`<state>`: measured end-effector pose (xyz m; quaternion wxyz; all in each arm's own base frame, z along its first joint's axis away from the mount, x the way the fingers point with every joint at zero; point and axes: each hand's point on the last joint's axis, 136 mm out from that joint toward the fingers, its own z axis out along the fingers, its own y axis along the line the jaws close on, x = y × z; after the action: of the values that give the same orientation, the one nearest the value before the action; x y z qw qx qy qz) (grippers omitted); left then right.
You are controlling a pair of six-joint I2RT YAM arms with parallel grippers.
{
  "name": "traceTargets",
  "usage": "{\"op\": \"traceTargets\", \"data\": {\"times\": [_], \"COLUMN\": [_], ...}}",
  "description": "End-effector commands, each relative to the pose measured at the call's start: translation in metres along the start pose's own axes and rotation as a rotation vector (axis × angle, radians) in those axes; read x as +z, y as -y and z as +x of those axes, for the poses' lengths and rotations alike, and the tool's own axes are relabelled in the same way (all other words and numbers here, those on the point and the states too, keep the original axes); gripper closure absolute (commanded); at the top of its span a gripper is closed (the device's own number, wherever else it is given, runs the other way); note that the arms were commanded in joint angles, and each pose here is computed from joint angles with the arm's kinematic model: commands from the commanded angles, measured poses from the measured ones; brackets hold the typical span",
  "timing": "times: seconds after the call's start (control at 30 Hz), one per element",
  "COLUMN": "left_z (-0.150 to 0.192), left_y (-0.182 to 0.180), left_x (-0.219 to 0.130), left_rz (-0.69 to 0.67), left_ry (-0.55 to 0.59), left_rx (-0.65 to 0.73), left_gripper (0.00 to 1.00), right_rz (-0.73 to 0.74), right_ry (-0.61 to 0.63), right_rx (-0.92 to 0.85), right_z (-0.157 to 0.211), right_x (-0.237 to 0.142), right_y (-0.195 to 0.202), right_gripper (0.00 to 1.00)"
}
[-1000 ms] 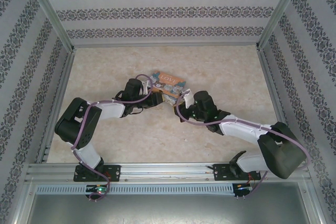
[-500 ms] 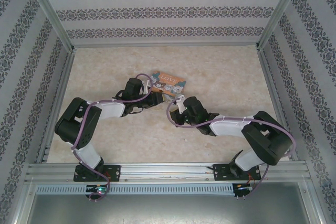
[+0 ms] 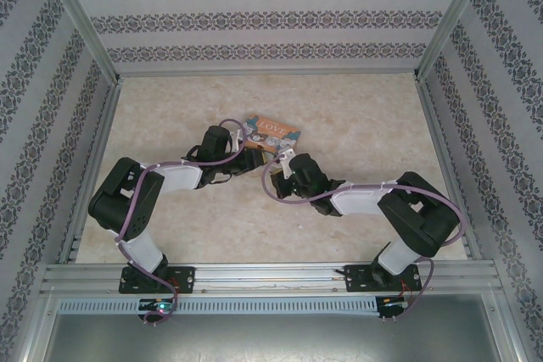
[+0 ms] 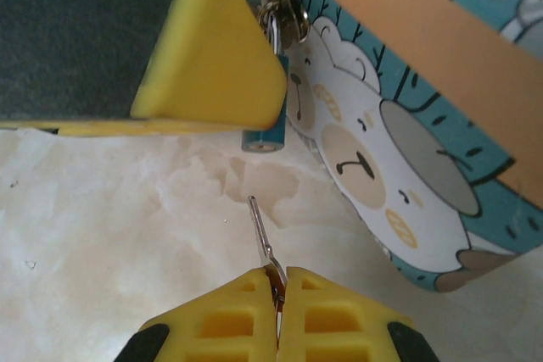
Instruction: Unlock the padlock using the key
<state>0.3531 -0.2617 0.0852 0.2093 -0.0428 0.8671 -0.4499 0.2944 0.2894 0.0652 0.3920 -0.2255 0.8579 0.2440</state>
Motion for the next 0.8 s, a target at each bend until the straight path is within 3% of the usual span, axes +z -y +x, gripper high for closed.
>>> {"op": "traceTargets", "data": {"times": [0.0,0.77], "left_z": [-0.006,-0.007], "left_y": [0.017,0.015], "left_x": [0.003,0.005], "left_rz": [0.060,0.060], "left_ry": [0.014,0.012], "left_rx": [0.033,0.034], "left_gripper": [0.72,0.72], "right_rz": [0.010,0.073], "right_ry": [0.046,0.050], "right_rx": [0.015,0.014], "right_z": [-0.015,-0.018], "right_x": [0.005,0.014], "right_y": [-0.004,0.004], "right_gripper": [1.00,1.00]}}
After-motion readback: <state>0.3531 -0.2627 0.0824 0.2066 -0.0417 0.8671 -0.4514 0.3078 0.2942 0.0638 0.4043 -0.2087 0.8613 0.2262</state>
